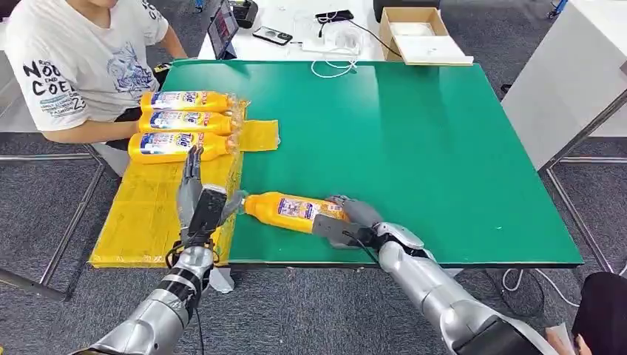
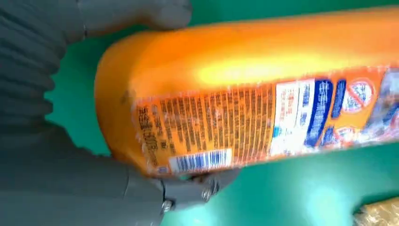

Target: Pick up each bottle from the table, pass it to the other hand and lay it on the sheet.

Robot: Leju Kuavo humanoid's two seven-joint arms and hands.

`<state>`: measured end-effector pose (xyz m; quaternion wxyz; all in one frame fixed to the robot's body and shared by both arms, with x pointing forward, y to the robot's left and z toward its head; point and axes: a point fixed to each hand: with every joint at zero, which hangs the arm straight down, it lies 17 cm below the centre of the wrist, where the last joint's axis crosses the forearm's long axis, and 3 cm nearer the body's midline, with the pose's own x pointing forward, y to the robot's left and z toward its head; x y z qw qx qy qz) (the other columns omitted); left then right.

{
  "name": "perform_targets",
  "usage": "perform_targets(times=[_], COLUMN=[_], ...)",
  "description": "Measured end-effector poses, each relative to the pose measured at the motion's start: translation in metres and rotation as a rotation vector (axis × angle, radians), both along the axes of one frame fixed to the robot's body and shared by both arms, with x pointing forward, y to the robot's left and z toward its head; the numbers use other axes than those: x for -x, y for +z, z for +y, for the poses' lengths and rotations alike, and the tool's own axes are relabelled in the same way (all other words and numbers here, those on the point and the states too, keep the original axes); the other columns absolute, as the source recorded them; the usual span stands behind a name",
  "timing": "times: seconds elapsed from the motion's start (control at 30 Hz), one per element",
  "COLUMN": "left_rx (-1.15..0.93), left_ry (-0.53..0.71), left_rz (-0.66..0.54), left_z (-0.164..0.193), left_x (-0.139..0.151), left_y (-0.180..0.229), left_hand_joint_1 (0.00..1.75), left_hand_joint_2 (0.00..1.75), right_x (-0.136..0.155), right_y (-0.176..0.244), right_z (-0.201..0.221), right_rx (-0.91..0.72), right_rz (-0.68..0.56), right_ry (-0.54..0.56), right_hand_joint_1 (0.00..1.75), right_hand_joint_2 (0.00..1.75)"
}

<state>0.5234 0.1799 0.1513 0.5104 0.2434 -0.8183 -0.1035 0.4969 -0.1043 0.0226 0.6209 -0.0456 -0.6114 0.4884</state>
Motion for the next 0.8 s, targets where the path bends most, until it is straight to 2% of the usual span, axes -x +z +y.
perform_targets(times=[0.13,0.43,0.57,0.8], left_rx=[0.010,0.012,0.028,0.133], left_ry=[-0.006,-0.010,-0.017,-0.034], left_rz=[0.005,0.011,0.022,0.070], left_z=[-0.002,-0.002,-0.003,0.002], left_x=[0.000,0.001,0.002,0.001], left_y=[-0.001,-0.003,-0.007,-0.018], left_hand_joint_1=[0.00,0.00,0.00,0.00], left_hand_joint_2=[1.75,1.75,1.75,1.75], right_x=[0.008,0.017,0.014,0.012], right_y=[0.004,0.016,0.042,0.110], right_z=[0.016,0.023,0.020,-0.015], right_rx=[-0.065,-0.160,-0.250,-0.430], right_rz=[-0.056,-0.134,-0.240,-0.473], right_ry=[0.000,-0.026,-0.085,-0.288], right_hand_joint_1=[1.75,1.75,1.75,1.75], right_hand_joint_2=[1.75,1.75,1.75,1.75])
